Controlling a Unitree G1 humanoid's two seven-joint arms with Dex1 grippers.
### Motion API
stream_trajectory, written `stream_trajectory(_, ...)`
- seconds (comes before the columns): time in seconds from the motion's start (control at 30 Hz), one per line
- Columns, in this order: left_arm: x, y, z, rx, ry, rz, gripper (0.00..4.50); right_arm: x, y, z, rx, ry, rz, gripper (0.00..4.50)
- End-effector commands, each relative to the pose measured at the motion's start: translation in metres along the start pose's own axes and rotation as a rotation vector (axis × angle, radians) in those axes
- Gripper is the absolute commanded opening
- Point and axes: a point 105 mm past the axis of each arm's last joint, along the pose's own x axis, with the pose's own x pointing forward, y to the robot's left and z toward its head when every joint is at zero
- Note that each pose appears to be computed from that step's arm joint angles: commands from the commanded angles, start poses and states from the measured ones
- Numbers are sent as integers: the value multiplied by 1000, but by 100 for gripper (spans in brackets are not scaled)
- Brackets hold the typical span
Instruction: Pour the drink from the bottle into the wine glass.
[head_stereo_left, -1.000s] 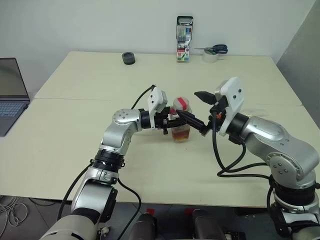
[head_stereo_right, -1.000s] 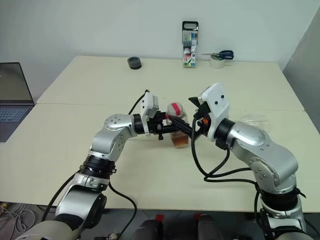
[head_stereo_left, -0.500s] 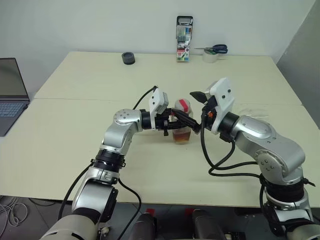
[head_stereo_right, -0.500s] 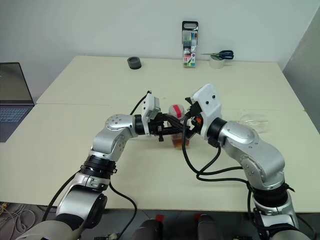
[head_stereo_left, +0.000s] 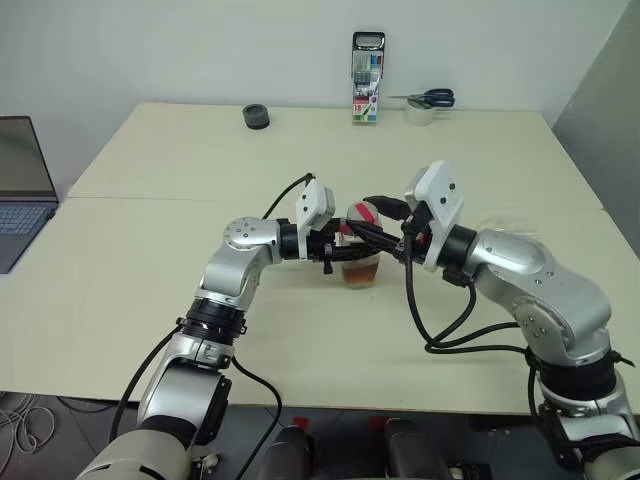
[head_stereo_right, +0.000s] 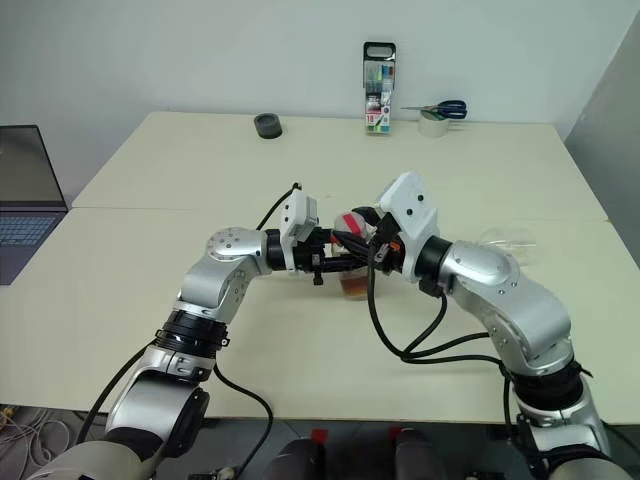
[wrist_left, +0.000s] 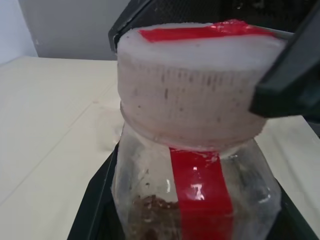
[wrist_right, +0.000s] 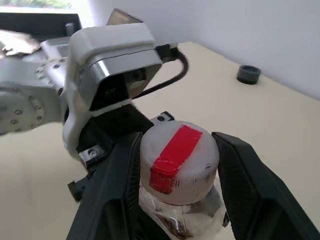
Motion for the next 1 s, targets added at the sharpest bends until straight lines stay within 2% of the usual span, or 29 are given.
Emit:
stream_trajectory(0.03,0,-10,20,70,-16,-97,176,-9,-6,-3,-126,63,284,185)
stream_trajectory(0.13,-2,-11,21,79,-10,-111,176,-8,-24,-6,-97,88,305,185)
stream_trajectory(0.2,-3,-10,21,82,-8,-99,176,-8,-25,-5,-60,79,314,185)
stream_trajectory(0.37,-3,-1,21,56,-21,-27,176,-19,-38,5,-45,4,142,351)
stream_trajectory(0.4,-3,1,21,56,-21,-13,176,-23,-37,8,-50,-4,119,393)
stream_trajectory(0.47,-3,5,21,47,-27,16,176,-31,-28,17,-38,-28,91,447)
stream_trajectory(0.57,-2,12,23,40,-36,46,176,-36,-14,23,-10,-51,39,450)
stream_trajectory(0.67,1,17,23,42,-39,70,176,-31,-6,21,27,-82,-105,450)
stream_trajectory(0.77,4,20,21,46,-35,74,176,-20,-10,16,22,-99,-297,450)
stream_trajectory(1.0,8,21,19,55,-27,71,176,-12,-16,19,34,-143,-447,450)
